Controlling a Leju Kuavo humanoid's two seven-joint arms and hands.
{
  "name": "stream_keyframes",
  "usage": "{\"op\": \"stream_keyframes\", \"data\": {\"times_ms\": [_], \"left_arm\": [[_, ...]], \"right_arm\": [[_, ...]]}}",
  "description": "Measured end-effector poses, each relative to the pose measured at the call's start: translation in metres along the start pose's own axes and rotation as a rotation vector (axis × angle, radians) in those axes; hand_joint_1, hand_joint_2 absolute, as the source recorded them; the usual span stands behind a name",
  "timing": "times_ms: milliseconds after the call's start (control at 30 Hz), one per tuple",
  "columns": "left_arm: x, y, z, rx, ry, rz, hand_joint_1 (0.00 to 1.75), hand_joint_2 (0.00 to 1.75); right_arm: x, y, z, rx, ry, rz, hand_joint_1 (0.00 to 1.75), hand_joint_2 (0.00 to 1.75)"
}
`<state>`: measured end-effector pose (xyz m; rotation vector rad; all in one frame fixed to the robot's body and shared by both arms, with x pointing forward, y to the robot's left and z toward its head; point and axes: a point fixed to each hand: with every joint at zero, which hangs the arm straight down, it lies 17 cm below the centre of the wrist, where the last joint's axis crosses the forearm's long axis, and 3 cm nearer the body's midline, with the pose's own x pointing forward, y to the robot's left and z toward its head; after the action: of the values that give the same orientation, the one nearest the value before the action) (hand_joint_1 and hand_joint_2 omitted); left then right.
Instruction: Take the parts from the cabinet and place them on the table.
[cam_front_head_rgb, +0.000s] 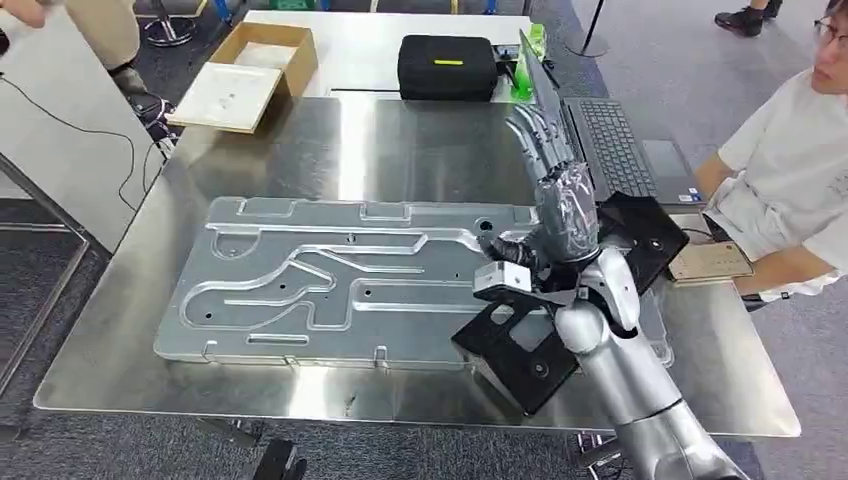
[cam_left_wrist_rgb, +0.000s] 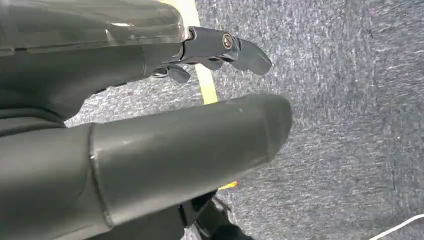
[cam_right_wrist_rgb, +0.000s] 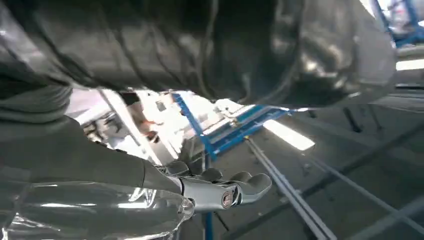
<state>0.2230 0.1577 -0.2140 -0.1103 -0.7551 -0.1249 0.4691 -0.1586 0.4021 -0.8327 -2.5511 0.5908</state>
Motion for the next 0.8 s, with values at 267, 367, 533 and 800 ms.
{"op": "stream_keyframes", "data": {"times_ms": [267, 367, 533, 800], "left_arm": [[-0.002, 0.000, 0.001, 0.000, 0.003, 0.000, 0.00, 0.00], [-0.002, 0.000, 0.001, -0.001, 0.003, -0.001, 0.00, 0.00], [-0.002, -0.001, 0.001, -0.006, 0.002, -0.004, 0.00, 0.00], [0.002, -0.006, 0.000, -0.014, -0.004, -0.004, 0.00, 0.00]], "right_arm": [[0.021, -0.004, -0.002, -0.025, -0.028, -0.031, 0.00, 0.00], [0.020, -0.001, 0.005, -0.017, -0.015, -0.039, 0.00, 0.00], [0.021, -0.001, 0.007, -0.018, -0.013, -0.042, 0.00, 0.00], [0.022, -0.002, 0.006, -0.021, -0.018, -0.041, 0.00, 0.00]]}}
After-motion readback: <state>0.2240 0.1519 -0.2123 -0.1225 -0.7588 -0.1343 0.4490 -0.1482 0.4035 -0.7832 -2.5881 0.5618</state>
